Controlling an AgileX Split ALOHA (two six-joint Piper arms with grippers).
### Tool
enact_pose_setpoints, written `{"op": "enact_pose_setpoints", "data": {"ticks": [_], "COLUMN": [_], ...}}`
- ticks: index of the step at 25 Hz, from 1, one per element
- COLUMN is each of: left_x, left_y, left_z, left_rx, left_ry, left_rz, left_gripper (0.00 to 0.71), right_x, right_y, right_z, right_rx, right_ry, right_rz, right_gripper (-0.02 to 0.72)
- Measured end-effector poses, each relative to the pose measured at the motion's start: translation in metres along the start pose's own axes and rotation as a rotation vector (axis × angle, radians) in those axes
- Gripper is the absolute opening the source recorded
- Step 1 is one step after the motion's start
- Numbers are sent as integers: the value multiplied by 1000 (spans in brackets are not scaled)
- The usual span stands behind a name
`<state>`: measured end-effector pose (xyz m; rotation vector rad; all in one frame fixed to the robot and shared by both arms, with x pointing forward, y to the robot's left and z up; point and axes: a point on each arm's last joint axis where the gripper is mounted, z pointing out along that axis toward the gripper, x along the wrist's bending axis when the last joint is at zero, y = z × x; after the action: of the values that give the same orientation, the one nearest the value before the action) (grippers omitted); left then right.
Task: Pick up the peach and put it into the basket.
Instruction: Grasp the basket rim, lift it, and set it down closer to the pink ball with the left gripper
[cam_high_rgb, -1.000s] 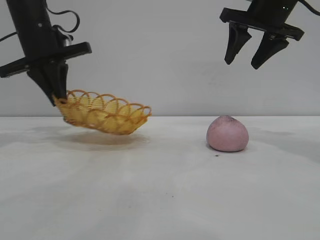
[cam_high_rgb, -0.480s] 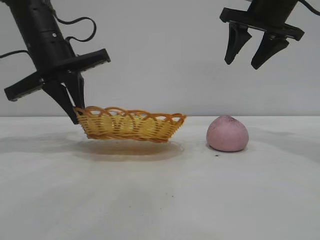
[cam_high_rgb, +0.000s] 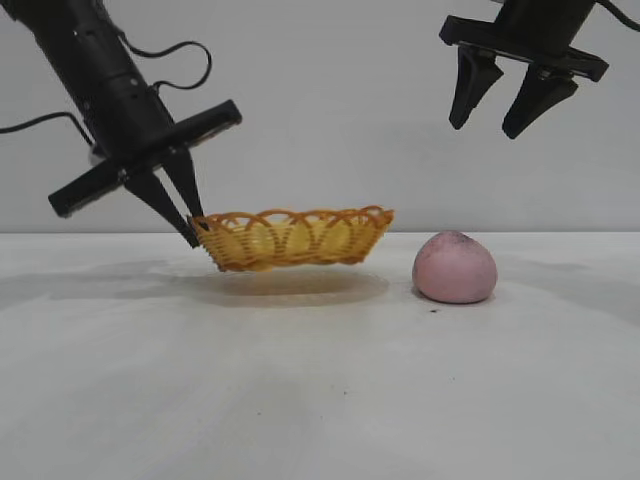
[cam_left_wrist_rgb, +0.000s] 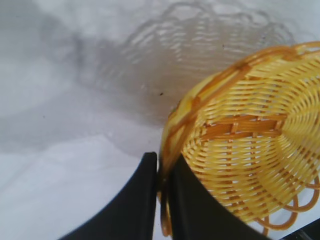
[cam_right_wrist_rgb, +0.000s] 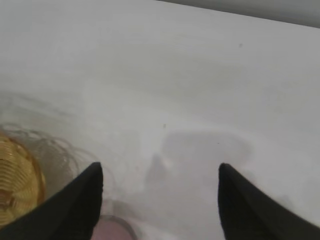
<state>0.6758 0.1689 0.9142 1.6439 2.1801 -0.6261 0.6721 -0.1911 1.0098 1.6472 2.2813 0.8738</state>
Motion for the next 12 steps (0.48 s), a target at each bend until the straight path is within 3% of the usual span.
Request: {"op": "enact_pose_setpoints", "data": {"ticks": [7,8,10,12], "left_x": [-3,-4,-4,-3], "left_y": [-2,-3,-4,-5], "left_z": [15,15,15,15], "left_rx": [27,32,44,59], "left_ry": [-20,-24,-23,-20], "left_rz": [-7,-10,-9,-9], "left_gripper": [0,62,62,203], "right_x": [0,0,0,0], "right_y": [0,0,0,-1], "right_z": [0,0,0,0], "right_rx": [2,2,4,6], "right_ry": [1,1,1,2], "right_rz": [0,0,0,0], "right_gripper": [424,424,424,424]}}
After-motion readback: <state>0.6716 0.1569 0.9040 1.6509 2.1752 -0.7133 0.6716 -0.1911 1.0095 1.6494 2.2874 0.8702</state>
